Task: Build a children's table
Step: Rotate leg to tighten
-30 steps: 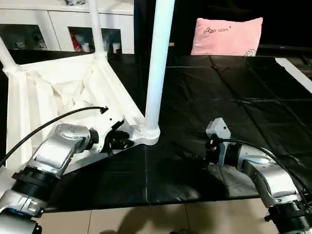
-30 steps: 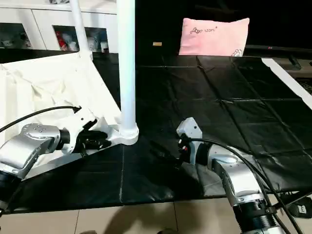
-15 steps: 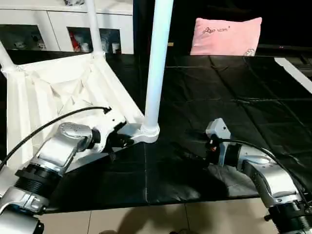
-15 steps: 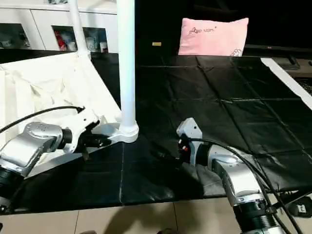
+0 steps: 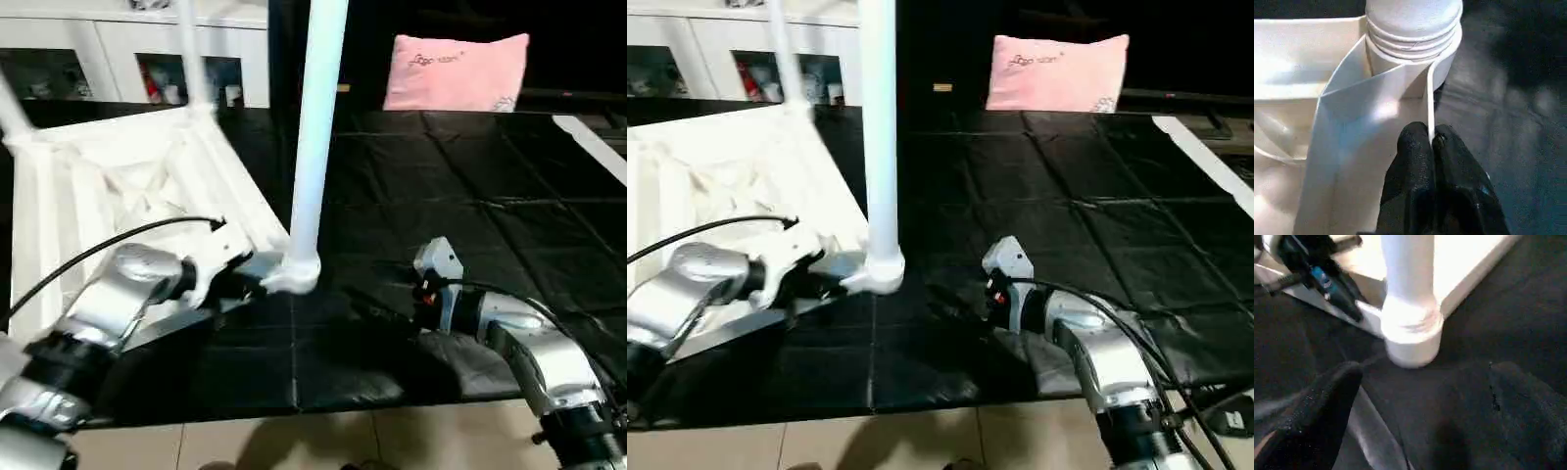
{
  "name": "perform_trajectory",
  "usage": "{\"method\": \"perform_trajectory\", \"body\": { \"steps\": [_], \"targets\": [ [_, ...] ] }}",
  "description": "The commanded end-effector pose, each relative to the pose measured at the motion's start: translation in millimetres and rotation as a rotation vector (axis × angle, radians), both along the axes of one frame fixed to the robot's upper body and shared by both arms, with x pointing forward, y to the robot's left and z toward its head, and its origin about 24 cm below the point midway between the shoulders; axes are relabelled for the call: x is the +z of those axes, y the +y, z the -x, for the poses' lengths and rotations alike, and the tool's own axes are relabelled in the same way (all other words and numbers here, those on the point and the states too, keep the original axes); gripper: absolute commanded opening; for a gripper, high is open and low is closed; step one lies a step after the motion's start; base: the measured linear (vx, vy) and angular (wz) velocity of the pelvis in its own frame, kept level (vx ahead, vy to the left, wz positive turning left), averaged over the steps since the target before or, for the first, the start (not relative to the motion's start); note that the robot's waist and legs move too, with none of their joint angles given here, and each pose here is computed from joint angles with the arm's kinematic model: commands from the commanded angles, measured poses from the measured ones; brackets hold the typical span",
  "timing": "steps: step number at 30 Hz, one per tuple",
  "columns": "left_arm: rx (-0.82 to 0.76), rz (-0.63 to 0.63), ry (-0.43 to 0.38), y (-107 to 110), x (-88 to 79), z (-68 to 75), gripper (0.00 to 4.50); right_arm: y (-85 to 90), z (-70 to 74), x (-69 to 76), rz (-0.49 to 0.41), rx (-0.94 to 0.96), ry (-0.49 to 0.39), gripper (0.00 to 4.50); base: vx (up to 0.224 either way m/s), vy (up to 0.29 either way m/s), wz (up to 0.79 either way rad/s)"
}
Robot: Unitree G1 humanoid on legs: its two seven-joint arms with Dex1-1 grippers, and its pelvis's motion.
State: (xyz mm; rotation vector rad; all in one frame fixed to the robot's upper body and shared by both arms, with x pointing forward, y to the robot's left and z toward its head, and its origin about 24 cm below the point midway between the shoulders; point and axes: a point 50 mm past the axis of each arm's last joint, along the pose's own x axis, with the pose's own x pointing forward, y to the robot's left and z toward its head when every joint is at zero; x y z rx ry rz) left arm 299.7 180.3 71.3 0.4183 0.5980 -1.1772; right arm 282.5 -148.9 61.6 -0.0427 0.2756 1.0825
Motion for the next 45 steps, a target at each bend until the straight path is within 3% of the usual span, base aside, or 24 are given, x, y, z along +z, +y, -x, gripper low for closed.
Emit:
{"method": "perform_trajectory", "body": {
  "steps": [1,5,10,15,17,19,28,33,40,45],
  "targets": [
    [-0.129,0.048,0.023,-17.9,-0.2,5.9,0.03,0.7,-1.0,4.2,-0.006,0.029,-0.018,4.5,0.0,0.0,0.0],
    [-0.258,0.029,0.032,-29.3,-4.9,6.0,0.03,10.4,-6.3,9.6,0.004,0.176,-0.06,4.5,0.0,0.0,0.0],
    [-0.32,0.027,0.028,-37.8,-3.7,4.5,0.03,15.5,-8.8,9.1,-0.017,0.255,-0.044,4.5,0.0,0.0,0.0],
    [-0.409,0.008,0.033,-47.5,-6.4,6.2,0.0,18.4,-15.9,3.2,-0.028,0.312,0.001,4.1,0.0,0.0,0.0],
    [-0.422,0.008,0.033,-49.8,-6.9,6.4,0.0,18.3,-16.4,2.4,-0.036,0.338,0.019,3.73,0.0,0.0,0.0],
    [-0.425,0.008,0.033,-50.3,-7.0,6.4,0.0,18.2,-16.6,2.2,-0.039,0.345,0.025,3.72,0.0,0.0,0.0],
    [-0.437,-0.006,0.031,-51.0,-9.6,5.3,0.0,15.0,-17.2,1.6,-0.054,0.401,0.059,2.92,0.0,0.0,0.0],
    [-0.42,-0.023,0.022,-49.3,-11.1,2.7,0.0,14.0,-16.3,0.7,-0.061,0.42,0.076,2.55,0.0,0.0,0.0],
    [-0.281,-0.02,0.031,-46.4,-15.0,-8.6,0.0,13.9,-10.3,-4.9,-0.069,0.433,0.111,2.18,0.0,0.0,0.0],
    [-0.12,0.044,-0.006,-54.1,-9.9,-22.5,0.0,21.3,-16.7,-18.9,-0.024,0.259,0.123,2.11,0.0,0.0,0.0]
  ]
}}
